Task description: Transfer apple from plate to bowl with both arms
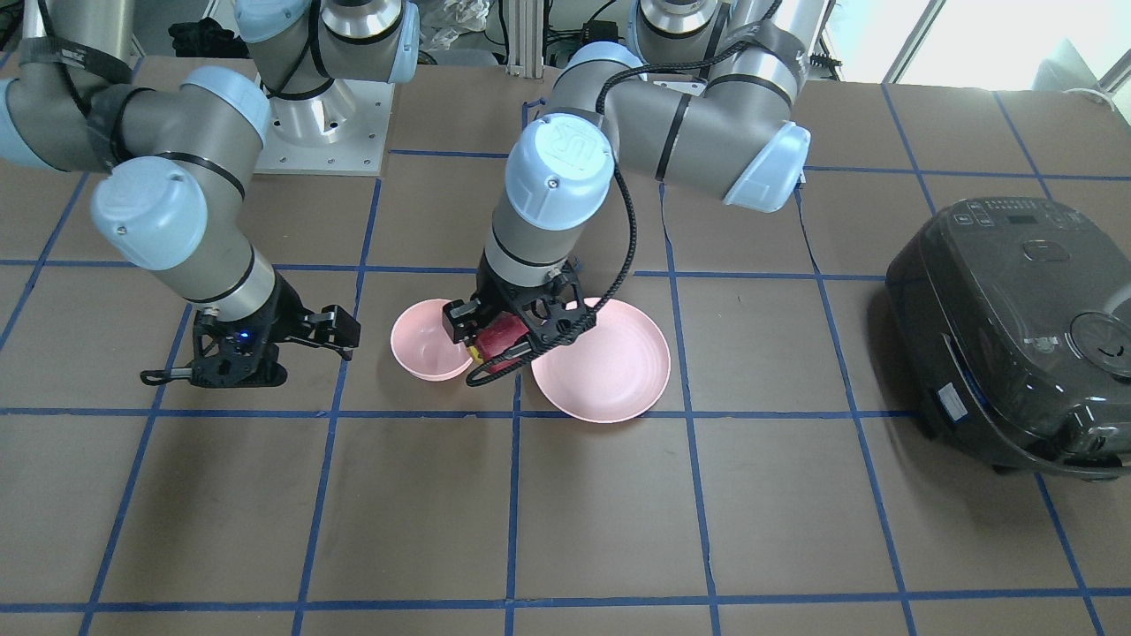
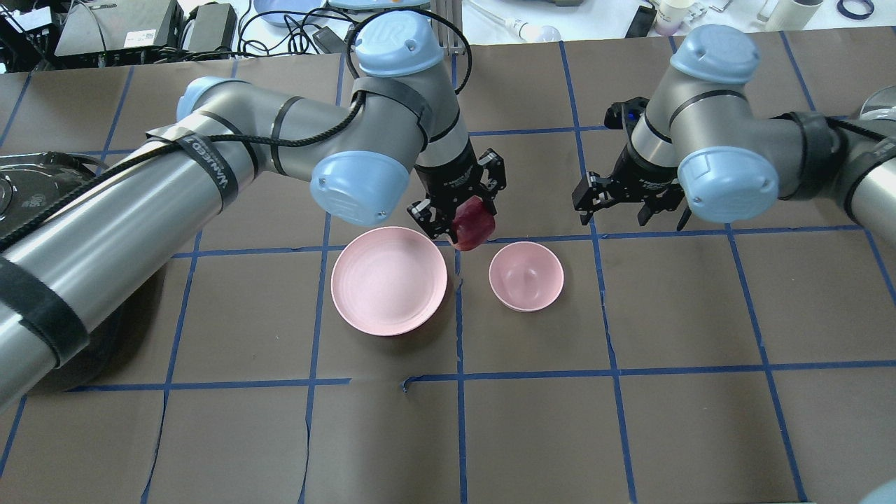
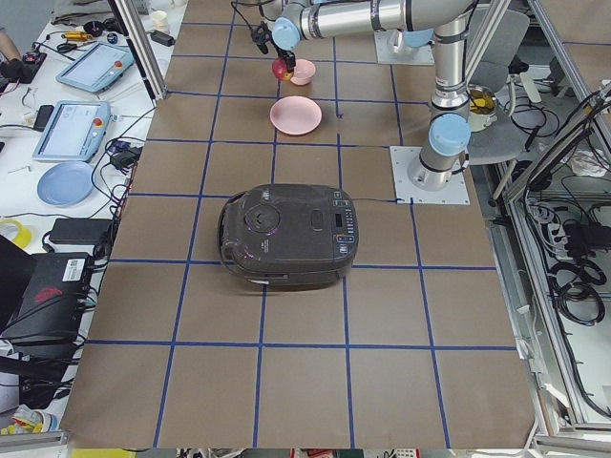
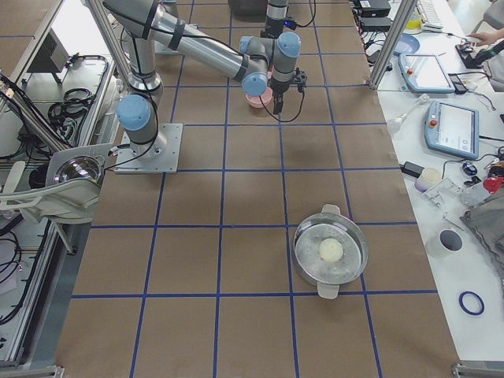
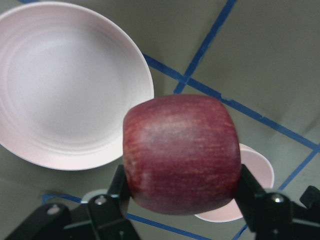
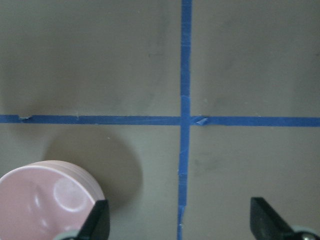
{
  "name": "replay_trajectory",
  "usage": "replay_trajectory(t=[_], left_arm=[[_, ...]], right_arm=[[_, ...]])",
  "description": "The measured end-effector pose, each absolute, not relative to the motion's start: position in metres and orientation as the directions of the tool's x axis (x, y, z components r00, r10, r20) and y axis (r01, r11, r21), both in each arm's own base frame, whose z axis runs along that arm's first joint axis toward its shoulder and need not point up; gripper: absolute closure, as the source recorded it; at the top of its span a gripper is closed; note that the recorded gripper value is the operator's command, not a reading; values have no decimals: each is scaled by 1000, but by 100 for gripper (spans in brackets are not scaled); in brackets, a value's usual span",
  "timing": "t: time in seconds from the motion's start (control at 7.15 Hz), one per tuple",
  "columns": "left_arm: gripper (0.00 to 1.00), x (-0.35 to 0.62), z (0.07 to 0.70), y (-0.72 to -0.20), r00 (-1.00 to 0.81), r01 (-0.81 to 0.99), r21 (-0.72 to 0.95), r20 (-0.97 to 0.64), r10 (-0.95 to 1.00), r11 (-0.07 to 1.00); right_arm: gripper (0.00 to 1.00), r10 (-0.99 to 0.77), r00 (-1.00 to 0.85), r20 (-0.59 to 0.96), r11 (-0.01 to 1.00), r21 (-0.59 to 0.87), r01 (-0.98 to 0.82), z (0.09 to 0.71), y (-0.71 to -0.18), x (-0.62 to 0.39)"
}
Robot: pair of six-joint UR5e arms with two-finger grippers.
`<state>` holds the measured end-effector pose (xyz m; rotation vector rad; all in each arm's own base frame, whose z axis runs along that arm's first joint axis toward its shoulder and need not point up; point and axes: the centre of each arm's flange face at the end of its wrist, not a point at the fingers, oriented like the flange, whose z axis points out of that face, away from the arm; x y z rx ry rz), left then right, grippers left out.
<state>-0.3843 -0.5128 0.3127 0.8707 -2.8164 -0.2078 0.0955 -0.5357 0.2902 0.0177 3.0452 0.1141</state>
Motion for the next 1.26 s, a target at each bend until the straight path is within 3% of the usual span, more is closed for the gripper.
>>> replay_trajectory(t=[0.56, 0.7, 0.84, 1.26], left_arm=[[100, -449, 251, -475, -807, -556, 186, 114, -579, 810], [23, -456, 241, -473, -803, -559, 183, 124, -583, 809], [0, -460, 232, -470, -806, -557, 175, 120, -579, 812], [0, -456, 233, -477, -876, -453, 114, 131, -465, 884]], right_arm=[[0, 75, -996, -38, 989, 129, 69, 363, -526, 54], [0, 77, -996, -35, 990, 117, 72, 376, -527, 52], [0, 79, -996, -33, 991, 109, 75, 388, -526, 52], [0, 82, -996, 15, 994, 76, 83, 422, -519, 52]])
